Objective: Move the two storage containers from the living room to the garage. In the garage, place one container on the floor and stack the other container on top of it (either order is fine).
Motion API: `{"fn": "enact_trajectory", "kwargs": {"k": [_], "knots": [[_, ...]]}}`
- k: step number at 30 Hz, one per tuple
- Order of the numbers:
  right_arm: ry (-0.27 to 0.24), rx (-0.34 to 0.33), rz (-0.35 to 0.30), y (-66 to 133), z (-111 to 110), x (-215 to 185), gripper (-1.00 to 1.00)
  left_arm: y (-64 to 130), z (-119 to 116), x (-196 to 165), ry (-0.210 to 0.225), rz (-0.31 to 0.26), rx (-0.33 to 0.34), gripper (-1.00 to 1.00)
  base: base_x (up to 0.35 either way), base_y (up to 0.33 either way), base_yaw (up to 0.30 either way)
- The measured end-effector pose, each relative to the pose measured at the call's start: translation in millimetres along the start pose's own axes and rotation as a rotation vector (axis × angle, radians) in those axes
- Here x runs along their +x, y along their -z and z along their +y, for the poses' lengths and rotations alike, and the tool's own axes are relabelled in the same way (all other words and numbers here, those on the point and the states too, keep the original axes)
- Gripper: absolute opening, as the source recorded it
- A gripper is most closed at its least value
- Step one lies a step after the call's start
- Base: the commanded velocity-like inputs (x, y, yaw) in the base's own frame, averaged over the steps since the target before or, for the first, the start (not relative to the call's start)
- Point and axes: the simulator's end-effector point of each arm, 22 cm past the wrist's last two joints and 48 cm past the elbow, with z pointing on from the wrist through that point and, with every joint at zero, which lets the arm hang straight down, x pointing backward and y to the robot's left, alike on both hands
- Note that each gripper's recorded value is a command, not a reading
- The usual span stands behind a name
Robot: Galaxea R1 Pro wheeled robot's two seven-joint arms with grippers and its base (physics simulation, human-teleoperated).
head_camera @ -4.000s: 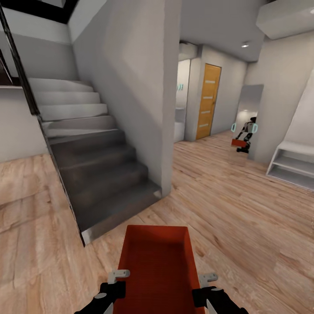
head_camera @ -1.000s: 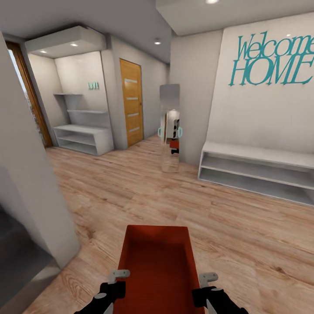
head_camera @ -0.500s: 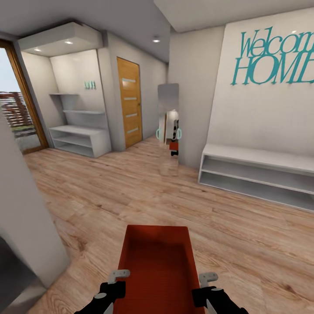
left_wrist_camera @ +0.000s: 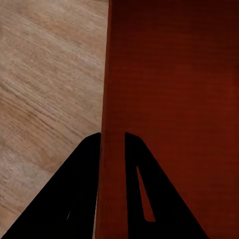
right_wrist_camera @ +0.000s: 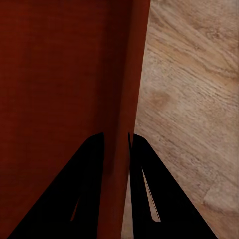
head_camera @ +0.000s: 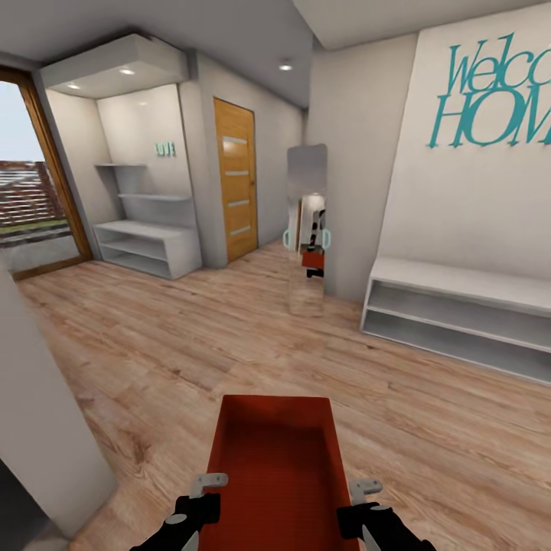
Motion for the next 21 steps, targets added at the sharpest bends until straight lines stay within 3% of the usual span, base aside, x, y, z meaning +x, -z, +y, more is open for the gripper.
{"fn": "enact_trajectory", "kwargs": {"k": [21], "knots": [[0.0, 0.0, 0.001, 0.0, 0.0, 0.3, -1.0, 0.0, 0.0, 0.3, 0.0, 0.001, 0.0, -1.0, 0.343, 0.0, 0.048]]}}
